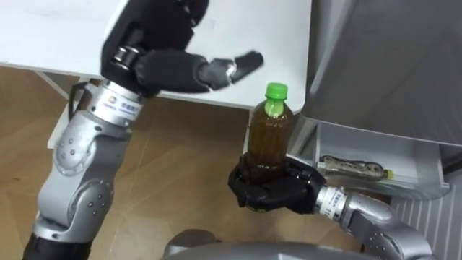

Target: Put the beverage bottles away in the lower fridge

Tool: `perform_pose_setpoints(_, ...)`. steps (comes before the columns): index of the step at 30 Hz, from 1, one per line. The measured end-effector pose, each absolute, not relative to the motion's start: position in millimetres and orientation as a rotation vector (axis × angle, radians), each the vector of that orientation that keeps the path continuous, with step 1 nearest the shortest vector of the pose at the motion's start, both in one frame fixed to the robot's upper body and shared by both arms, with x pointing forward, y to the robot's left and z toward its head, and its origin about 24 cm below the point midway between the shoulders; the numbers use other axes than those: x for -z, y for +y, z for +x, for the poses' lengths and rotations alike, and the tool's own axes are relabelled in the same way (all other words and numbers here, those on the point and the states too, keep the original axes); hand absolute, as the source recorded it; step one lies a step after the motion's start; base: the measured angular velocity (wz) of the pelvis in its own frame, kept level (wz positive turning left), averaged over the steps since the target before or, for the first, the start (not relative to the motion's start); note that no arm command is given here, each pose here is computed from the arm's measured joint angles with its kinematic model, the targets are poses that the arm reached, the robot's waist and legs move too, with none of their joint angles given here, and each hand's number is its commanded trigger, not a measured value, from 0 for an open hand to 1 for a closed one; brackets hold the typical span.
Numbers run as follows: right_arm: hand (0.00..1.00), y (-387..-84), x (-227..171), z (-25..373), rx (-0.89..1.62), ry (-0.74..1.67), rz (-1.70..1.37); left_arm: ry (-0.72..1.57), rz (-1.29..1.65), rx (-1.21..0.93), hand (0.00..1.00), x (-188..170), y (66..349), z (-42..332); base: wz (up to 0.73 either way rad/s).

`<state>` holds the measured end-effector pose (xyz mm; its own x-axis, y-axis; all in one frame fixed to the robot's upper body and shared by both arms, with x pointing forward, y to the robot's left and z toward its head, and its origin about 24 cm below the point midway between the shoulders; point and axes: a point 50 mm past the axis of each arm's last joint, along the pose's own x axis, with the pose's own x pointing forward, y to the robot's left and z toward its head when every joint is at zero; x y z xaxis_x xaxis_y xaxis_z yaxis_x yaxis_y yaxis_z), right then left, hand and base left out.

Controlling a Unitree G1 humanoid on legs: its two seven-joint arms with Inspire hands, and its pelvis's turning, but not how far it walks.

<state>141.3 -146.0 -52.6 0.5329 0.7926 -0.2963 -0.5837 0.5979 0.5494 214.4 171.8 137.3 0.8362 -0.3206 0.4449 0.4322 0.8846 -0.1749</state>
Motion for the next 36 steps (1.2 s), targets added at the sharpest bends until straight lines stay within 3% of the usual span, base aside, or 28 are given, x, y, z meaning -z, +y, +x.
perform_pose_setpoints(10, 1.00, -166, 53, 139, -0.743, 0.548, 0.400, -0.501, -0.251, 0.037, 0.00, -145, 222, 206, 0.01)
perform_pose_setpoints(16, 1.00, -169, 59, 128, -0.699, 0.577, 0.401, -0.467, -0.230, -0.193, 0.00, -131, 247, 198, 0.03)
perform_pose_setpoints(21, 1.00, -168, 61, 131, -0.666, 0.582, 0.391, -0.201, -0.203, -0.391, 0.00, -70, 269, 197, 0.01)
perform_pose_setpoints(24, 1.00, -167, 62, 131, -0.626, 0.598, 0.401, 0.064, -0.236, -0.498, 0.00, -10, 275, 179, -0.03)
perform_pose_setpoints(26, 1.00, -167, 65, 132, -0.587, 0.611, 0.392, 0.334, -0.216, -0.555, 0.00, 46, 272, 154, 0.00)
perform_pose_setpoints(29, 1.00, -165, 71, 133, -0.529, 0.632, 0.410, 0.647, -0.219, -0.599, 0.00, 98, 266, 111, 0.00)
perform_pose_setpoints(36, 1.00, -163, 77, 141, -0.422, 0.658, 0.440, 1.102, -0.258, -0.705, 0.00, 151, 255, 17, -0.08)
